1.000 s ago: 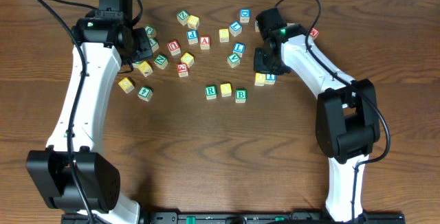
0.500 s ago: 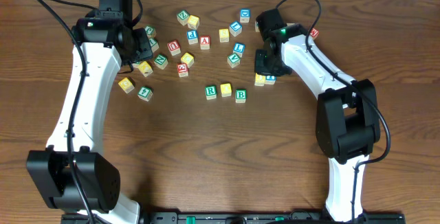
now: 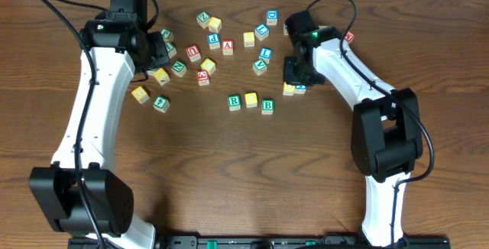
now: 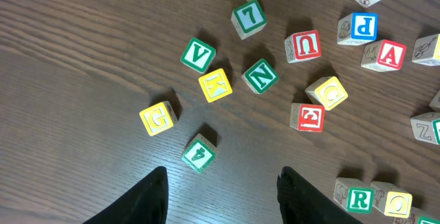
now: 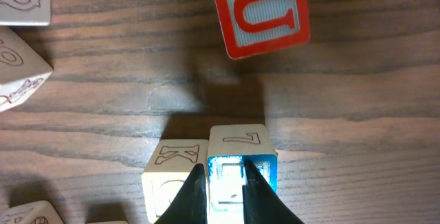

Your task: Spell out ROBOT

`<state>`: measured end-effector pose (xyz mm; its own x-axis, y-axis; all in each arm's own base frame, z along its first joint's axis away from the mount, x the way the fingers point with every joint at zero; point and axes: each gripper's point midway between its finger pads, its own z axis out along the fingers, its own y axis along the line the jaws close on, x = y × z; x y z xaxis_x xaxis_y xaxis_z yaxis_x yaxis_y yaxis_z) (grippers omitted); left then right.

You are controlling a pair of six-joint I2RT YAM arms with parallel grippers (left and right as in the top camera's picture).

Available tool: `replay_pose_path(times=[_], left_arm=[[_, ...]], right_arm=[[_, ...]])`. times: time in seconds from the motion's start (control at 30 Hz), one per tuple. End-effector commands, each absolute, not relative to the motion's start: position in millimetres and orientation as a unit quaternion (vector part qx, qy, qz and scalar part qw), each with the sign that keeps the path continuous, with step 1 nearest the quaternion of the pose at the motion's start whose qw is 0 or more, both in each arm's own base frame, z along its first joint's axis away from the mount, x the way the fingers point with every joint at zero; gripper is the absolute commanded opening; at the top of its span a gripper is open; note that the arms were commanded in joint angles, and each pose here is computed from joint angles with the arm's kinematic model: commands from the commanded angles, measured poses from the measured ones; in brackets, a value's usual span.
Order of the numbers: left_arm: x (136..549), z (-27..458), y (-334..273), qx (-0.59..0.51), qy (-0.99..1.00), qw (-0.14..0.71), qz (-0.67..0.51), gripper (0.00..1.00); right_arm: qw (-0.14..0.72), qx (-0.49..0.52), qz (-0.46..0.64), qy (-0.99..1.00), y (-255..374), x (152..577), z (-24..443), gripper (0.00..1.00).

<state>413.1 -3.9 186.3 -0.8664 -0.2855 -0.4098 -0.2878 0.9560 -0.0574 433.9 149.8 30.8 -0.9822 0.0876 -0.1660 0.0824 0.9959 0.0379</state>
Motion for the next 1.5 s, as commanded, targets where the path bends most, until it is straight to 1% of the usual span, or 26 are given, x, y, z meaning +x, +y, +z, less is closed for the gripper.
replay_pose_path(times=[0.0,0.8,1.2,1.33,1.47], left_arm=[[411.0,189.0,-2.0,-0.149,0.966,0.213,0.006,0.50],[411.0,189.0,-2.0,-0.149,0.966,0.213,0.006,0.51],[411.0,189.0,-2.0,-0.149,0.966,0.213,0.006,0.51],[411.0,189.0,-2.0,-0.149,0.966,0.213,0.006,0.50],[411.0,189.0,-2.0,-0.149,0.966,0.213,0.006,0.51]], right_arm=[[0.055,0.031,0.018,0.998,154.7,420.7,18.5,0.12],[0.025,0.017,0.018,0.999,162.6,403.0,17.2,0.14],[0.029,0.000,0.017,0.999,164.7,404.0,18.5,0.12],[0.043,-0.007,0.023,0.999,166.7,408.8,29.6,0.12],[0.076,-0.005,0.030,0.997,166.7,417.7,53.5,0.13]])
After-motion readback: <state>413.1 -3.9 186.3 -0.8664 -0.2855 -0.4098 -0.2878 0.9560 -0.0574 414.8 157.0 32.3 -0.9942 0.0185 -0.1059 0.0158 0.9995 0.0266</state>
